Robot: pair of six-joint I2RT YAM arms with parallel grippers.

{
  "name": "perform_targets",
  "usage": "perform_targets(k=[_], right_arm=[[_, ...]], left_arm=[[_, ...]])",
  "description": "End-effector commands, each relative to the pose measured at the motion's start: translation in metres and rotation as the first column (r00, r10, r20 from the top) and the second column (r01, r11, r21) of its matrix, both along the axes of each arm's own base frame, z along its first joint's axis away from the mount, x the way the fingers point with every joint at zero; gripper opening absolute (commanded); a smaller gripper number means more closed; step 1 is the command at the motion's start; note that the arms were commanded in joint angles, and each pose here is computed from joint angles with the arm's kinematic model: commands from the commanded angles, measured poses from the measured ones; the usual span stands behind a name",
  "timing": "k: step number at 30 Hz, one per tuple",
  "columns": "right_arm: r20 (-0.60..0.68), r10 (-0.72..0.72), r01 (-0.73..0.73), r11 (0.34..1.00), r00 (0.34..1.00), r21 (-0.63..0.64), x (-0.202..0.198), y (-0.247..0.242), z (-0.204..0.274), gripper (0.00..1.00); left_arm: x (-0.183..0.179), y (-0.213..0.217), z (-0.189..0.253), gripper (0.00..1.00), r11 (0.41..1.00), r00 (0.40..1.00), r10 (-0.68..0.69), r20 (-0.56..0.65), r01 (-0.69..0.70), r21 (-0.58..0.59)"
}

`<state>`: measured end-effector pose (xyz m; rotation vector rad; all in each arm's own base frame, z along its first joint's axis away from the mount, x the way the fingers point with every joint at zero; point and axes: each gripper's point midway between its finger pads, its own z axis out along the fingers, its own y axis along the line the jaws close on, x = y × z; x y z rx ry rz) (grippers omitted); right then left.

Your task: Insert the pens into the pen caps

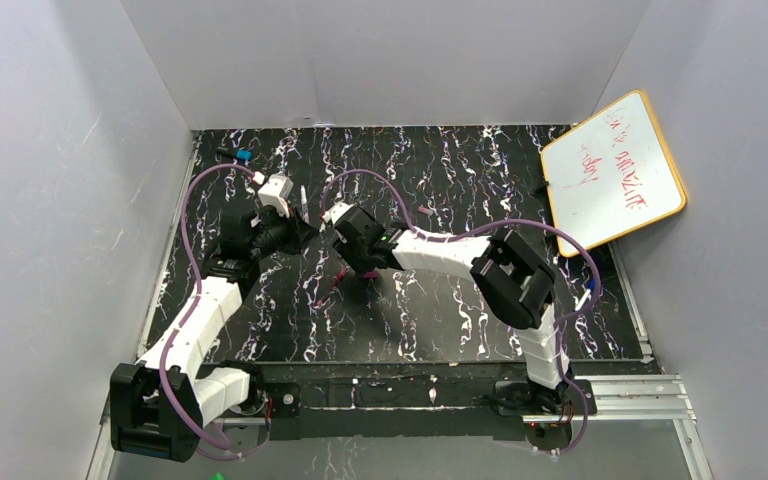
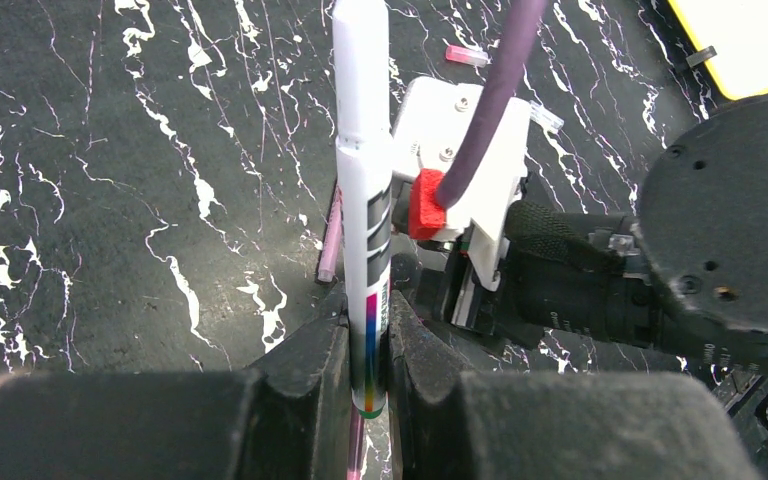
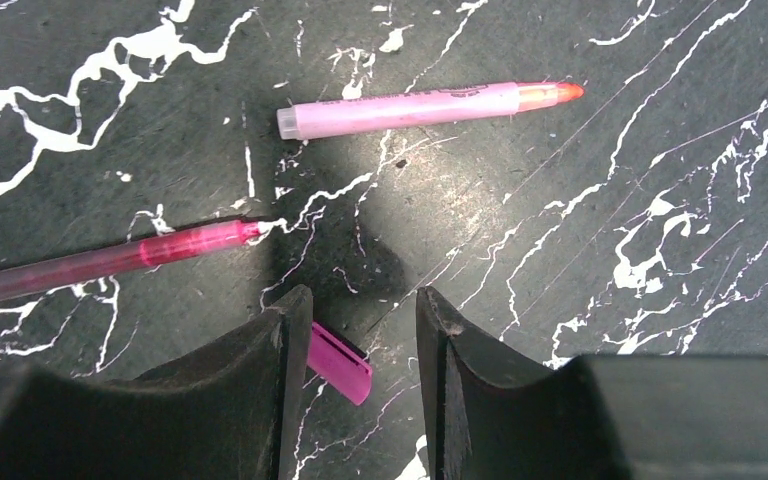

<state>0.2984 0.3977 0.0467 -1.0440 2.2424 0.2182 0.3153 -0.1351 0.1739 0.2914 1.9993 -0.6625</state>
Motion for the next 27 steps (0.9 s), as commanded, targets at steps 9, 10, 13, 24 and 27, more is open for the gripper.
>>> perform_targets(k=[9, 10, 13, 24, 27], right_arm=[[0.003, -0.18, 0.179, 0.983, 0.984, -0.046, 0.005, -0.01, 0.002, 0.52], [0.0, -0.19, 0.19, 0.98, 0.982, -0.06, 0.003, -0.013, 0.001, 0.52], [-0.008, -0.201, 0.2, 0.977, 0.98, -0.07, -0.003, -0.013, 0.002, 0.53], [-0.038, -0.205, 0.199, 0.973, 0.978, -0.113, -0.024, -0.01, -0.006, 0.59], [-0.045, -0.23, 0.223, 0.966, 0.972, -0.127, -0.027, -0.016, -0.008, 0.61]], left_arm=[[-0.003, 0.001, 0.006, 0.0, 1.0, 1.0, -0.011, 0.02, 0.011, 0.006], [-0.003, 0.001, 0.007, 0.0, 1.0, 1.0, -0.012, 0.02, 0.012, 0.005], [-0.003, 0.001, 0.006, 0.0, 1.0, 1.0, -0.013, 0.019, 0.013, 0.007], [-0.003, 0.002, 0.005, 0.0, 1.0, 1.0, -0.009, 0.014, 0.009, 0.012], [-0.003, 0.002, 0.005, 0.0, 1.0, 1.0, -0.009, 0.014, 0.009, 0.013]])
